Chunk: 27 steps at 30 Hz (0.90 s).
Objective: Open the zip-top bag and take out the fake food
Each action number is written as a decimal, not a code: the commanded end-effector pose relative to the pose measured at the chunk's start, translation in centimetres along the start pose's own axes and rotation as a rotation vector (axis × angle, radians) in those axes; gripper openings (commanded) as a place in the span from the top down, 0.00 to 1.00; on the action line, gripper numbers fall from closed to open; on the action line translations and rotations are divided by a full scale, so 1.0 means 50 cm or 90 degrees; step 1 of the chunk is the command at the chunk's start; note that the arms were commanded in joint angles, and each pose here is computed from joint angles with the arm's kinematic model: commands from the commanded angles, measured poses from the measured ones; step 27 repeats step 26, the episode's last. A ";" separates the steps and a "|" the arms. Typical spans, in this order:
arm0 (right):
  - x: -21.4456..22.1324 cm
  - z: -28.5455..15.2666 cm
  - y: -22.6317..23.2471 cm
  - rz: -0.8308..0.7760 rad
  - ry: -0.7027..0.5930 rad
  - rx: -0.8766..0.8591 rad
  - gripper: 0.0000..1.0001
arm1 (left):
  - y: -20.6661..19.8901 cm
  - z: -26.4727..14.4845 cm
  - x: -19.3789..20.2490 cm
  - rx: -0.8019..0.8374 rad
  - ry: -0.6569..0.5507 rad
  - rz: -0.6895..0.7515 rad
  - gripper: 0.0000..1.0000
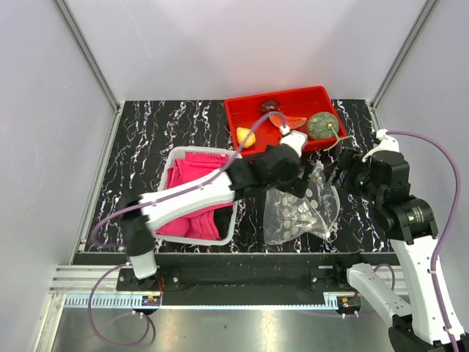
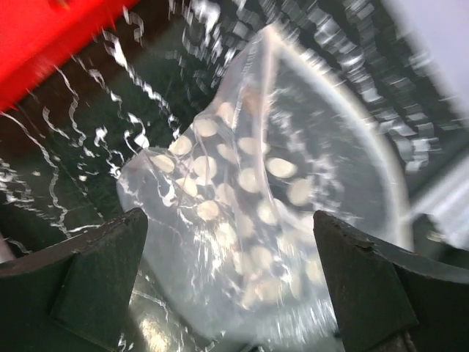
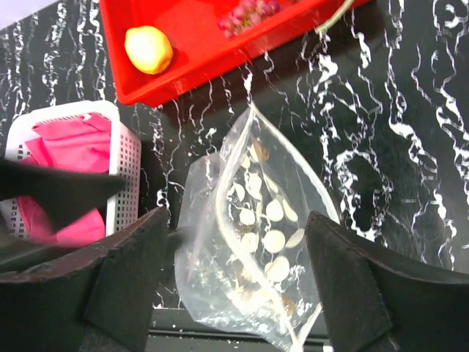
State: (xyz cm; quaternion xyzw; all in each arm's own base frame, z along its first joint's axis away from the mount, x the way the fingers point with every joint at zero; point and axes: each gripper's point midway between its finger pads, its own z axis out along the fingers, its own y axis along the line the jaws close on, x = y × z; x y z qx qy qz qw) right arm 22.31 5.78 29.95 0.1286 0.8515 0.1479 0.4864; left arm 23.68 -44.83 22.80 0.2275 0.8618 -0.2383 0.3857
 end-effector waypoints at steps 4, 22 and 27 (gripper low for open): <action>-0.002 -0.028 -0.020 0.032 -0.026 0.026 0.00 | -0.028 -0.235 -0.099 0.153 -0.147 -0.030 0.01; 0.078 0.044 0.033 0.080 0.073 -0.070 0.00 | 0.116 -0.349 0.033 0.212 -0.246 -0.203 0.01; 0.087 0.033 0.075 0.086 0.060 -0.169 0.00 | 0.093 -0.392 0.013 0.295 -0.307 -0.211 0.01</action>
